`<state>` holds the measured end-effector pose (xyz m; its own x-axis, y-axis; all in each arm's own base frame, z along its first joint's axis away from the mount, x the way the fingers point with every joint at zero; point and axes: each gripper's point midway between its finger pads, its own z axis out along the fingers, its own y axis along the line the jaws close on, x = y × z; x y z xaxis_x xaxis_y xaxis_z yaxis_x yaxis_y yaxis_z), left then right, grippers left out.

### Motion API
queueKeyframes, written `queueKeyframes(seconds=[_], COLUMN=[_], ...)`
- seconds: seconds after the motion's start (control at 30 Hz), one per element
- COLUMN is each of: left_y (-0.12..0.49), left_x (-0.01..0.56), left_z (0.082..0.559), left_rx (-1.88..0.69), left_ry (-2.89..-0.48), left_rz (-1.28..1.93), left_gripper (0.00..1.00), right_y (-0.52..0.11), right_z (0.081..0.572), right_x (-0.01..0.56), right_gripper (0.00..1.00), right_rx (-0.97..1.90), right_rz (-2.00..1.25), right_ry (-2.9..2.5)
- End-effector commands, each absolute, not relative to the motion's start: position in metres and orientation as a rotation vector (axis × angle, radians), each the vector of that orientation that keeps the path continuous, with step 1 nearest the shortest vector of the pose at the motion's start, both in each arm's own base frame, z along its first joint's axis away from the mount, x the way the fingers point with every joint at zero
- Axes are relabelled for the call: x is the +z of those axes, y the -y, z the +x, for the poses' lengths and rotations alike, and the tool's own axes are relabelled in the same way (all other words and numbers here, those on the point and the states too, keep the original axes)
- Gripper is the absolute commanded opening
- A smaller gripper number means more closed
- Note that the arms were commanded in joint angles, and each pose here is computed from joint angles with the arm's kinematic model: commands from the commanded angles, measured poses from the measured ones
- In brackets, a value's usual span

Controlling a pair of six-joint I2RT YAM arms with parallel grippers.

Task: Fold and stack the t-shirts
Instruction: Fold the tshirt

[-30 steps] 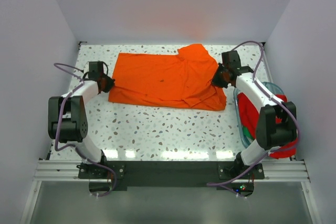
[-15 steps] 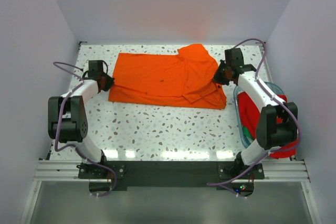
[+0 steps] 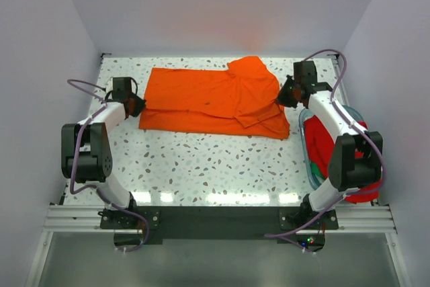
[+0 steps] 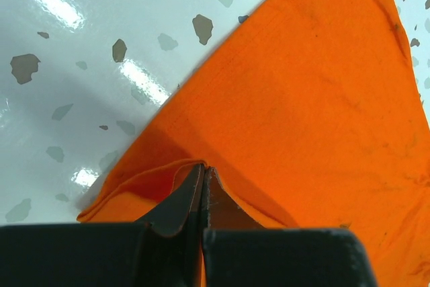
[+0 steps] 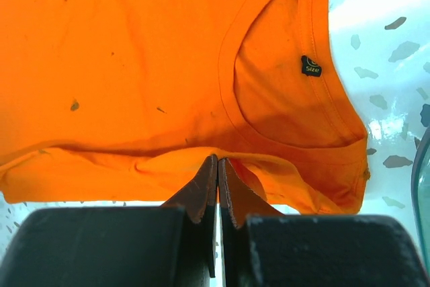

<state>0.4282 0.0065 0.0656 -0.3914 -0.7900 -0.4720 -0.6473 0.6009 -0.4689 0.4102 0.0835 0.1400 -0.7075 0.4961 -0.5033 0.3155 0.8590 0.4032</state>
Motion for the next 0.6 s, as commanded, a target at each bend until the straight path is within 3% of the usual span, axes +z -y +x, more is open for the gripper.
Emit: queueKeyframes(seconds=[0.0,0.57], left_y=[-0.015,-0.018], left_x=[0.097,0.086], left_z=[0.446,0.457], left_rx=[-0.287,-0.270], left_ry=[-2.062,-2.081], left_rz=[-1.112,-1.120], left_gripper=[0.00,0.00], right_y=[-0.081,-0.087], right_z=[0.419,0.440], right_x=[0.161,0.144], right_gripper=[0.00,0.00], right_rx=[0.416,0.464], right_rz=[0.553,0.545], right_ry=[-2.342,-2.376])
